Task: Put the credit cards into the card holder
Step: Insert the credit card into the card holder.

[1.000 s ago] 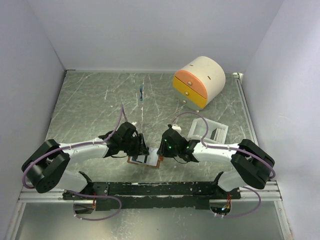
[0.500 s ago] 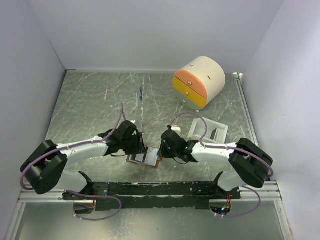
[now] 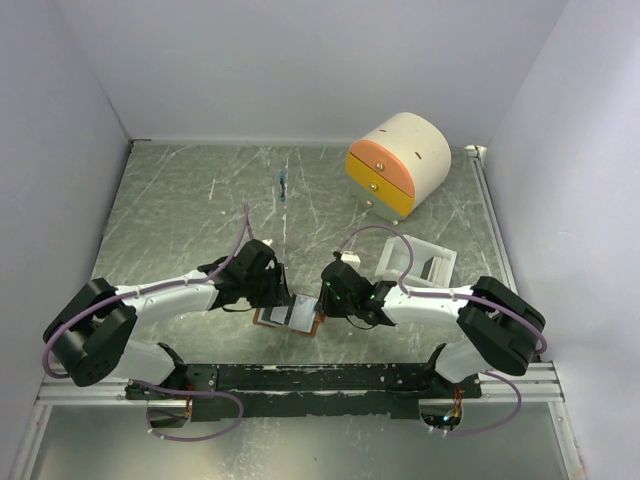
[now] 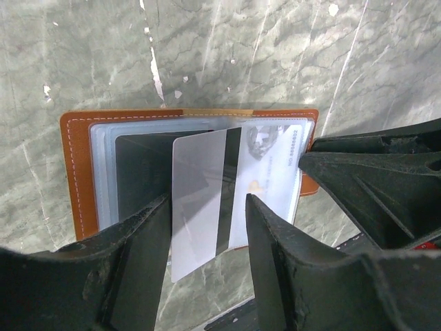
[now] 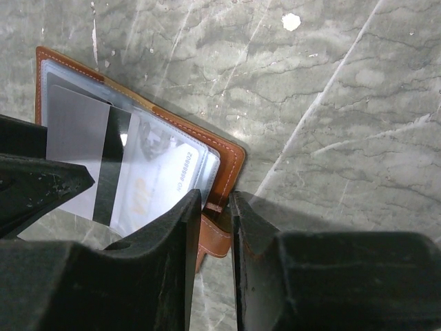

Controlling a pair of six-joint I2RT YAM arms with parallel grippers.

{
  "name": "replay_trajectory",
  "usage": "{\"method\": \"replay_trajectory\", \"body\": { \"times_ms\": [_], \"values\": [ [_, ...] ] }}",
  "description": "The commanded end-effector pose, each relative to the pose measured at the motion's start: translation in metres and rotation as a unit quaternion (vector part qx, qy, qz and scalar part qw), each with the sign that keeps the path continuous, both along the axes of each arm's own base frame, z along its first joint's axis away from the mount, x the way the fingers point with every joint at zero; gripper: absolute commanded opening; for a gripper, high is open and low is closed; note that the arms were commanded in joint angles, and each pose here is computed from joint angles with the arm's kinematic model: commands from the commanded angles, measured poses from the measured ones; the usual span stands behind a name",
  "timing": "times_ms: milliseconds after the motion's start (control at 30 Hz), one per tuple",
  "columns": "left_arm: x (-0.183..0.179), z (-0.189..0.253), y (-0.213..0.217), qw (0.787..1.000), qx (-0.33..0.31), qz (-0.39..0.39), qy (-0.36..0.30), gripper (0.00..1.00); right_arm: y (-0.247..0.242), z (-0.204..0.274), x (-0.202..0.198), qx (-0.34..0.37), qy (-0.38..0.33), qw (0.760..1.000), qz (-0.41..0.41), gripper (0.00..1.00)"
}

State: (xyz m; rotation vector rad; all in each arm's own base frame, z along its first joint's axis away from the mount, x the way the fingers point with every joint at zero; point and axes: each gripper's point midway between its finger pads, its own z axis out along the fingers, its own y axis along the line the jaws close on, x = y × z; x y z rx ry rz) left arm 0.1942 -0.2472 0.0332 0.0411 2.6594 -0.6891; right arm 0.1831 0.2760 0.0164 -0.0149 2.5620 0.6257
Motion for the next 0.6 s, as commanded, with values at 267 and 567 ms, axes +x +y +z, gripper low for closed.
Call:
{"method": "replay_trajectory", "body": {
  "times_ms": [267,567],
  "values": [
    [-0.005,-0.015,0.005,0.999,0.030,-0.032,0.005,0.50,-0.008,-0.011,-0.009,-0.029,0.009,1.000,0.010,0.23],
    [-0.011,-0.021,0.019,0.996,0.074,-0.020,0.036,0.50,-0.008,-0.005,-0.008,-0.025,0.003,1.000,0.010,0.23]
  ]
}}
